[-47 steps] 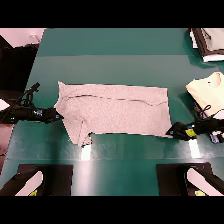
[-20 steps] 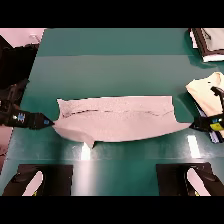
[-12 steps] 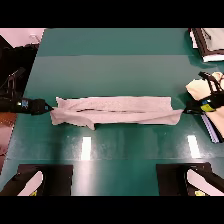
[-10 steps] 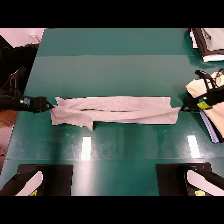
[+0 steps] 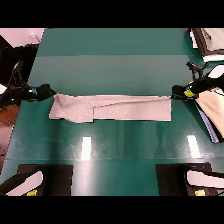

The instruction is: Fold the shirts.

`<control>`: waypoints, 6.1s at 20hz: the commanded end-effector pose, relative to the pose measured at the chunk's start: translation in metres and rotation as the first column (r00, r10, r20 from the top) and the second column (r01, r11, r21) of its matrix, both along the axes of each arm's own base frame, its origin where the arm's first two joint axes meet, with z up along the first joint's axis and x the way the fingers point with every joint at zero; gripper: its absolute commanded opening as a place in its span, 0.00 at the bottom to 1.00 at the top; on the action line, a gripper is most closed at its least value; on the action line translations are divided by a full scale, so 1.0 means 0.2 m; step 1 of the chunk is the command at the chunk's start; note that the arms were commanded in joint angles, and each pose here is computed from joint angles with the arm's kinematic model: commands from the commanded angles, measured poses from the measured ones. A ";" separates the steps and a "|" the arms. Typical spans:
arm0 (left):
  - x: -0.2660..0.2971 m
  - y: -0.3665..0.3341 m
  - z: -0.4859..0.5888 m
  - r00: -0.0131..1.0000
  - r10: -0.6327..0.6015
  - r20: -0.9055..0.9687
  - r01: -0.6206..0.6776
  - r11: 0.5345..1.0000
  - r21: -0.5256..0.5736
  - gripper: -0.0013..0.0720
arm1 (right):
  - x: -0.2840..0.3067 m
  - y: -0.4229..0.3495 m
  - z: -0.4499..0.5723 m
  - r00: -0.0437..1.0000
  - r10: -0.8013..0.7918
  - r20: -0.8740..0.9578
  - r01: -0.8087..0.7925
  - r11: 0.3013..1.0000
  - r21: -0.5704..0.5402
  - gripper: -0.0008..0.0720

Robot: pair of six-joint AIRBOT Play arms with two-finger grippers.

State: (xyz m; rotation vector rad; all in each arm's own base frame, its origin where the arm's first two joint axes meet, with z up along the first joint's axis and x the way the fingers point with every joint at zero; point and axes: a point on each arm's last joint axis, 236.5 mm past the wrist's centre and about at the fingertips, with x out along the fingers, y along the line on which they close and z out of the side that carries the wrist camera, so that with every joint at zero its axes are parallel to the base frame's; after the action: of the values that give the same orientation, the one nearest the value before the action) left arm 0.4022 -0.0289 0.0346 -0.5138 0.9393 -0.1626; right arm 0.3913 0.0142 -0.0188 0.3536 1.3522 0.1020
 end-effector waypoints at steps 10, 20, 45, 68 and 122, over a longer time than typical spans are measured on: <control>-0.15 -0.20 0.02 0.979 -0.180 -0.095 0.168 0.979 -0.119 0.06 | -0.23 -0.10 -0.08 0.996 -0.028 -0.087 0.057 0.935 0.351 0.75; -0.16 -0.20 0.02 0.977 -0.186 -0.105 0.173 0.977 -0.127 0.04 | -0.27 0.16 -0.31 0.993 0.018 -0.117 0.048 0.841 0.539 0.61; 0.00 -1.67 -0.50 0.760 -0.627 -0.168 0.611 0.779 -0.141 0.04 | -0.13 1.00 0.99 0.815 0.394 0.425 -0.549 0.761 0.345 0.02; 0.09 0.16 0.69 0.978 -0.202 0.055 0.167 0.912 0.375 0.04 | -0.24 2.43 0.53 0.534 0.672 0.513 -0.845 0.438 0.306 0.03; -0.02 -0.53 0.64 0.887 -0.450 0.105 0.424 0.883 0.203 0.04 | 0.38 0.69 0.52 0.914 0.225 0.337 -0.309 0.924 0.223 0.03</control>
State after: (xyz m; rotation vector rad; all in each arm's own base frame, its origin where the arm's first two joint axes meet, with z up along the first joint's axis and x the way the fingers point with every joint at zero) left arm 0.4000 -0.0982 0.1569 -0.1433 0.9356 -0.4468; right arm 0.4589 0.2389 0.0661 0.4235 1.1016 0.7324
